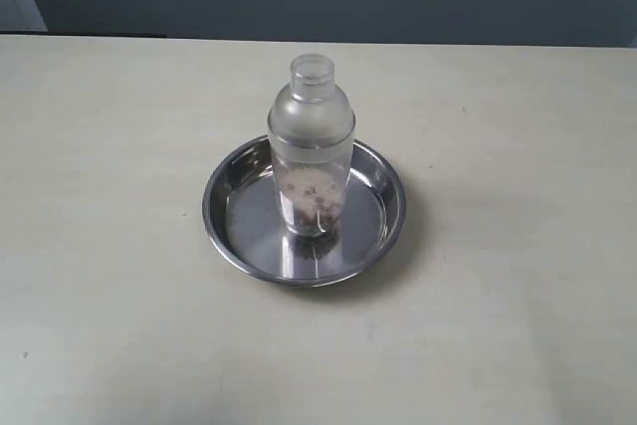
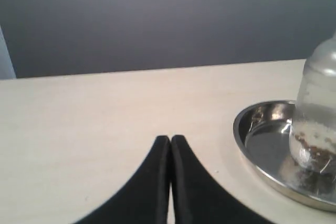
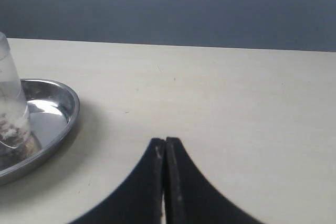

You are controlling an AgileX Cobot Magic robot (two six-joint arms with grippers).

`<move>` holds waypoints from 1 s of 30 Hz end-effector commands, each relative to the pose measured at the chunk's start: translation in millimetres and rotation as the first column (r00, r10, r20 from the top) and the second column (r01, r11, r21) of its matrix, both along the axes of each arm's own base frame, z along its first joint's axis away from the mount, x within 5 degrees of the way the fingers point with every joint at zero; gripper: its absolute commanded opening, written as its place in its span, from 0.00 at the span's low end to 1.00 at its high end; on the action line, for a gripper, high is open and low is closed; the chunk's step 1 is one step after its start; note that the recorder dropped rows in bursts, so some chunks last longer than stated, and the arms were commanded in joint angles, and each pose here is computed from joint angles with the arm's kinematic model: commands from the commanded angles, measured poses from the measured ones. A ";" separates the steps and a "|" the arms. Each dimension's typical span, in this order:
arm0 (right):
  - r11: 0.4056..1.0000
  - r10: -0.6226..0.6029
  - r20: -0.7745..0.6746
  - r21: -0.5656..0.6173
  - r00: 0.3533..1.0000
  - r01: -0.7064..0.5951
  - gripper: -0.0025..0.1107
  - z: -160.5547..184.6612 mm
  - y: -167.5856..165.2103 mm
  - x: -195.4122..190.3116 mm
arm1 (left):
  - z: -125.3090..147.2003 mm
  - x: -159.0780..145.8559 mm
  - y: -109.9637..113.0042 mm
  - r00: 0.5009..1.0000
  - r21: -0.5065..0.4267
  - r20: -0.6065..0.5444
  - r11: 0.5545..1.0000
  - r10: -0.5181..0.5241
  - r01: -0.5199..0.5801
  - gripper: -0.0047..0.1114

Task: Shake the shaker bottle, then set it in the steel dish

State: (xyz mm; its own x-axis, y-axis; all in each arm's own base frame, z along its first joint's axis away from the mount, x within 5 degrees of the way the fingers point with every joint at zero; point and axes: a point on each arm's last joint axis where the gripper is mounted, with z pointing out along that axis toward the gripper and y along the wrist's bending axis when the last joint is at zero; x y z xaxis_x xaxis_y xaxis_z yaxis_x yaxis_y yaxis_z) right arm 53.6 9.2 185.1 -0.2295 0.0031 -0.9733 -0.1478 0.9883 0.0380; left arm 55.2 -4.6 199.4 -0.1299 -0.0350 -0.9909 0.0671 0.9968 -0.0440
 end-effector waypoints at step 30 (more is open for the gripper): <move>1.000 0.003 0.011 0.000 1.000 -0.003 0.02 0.6 0.1 -0.1 | -4.8 0.6 2.5 1.000 0.086 0.016 0.996 0.019 -0.020 0.04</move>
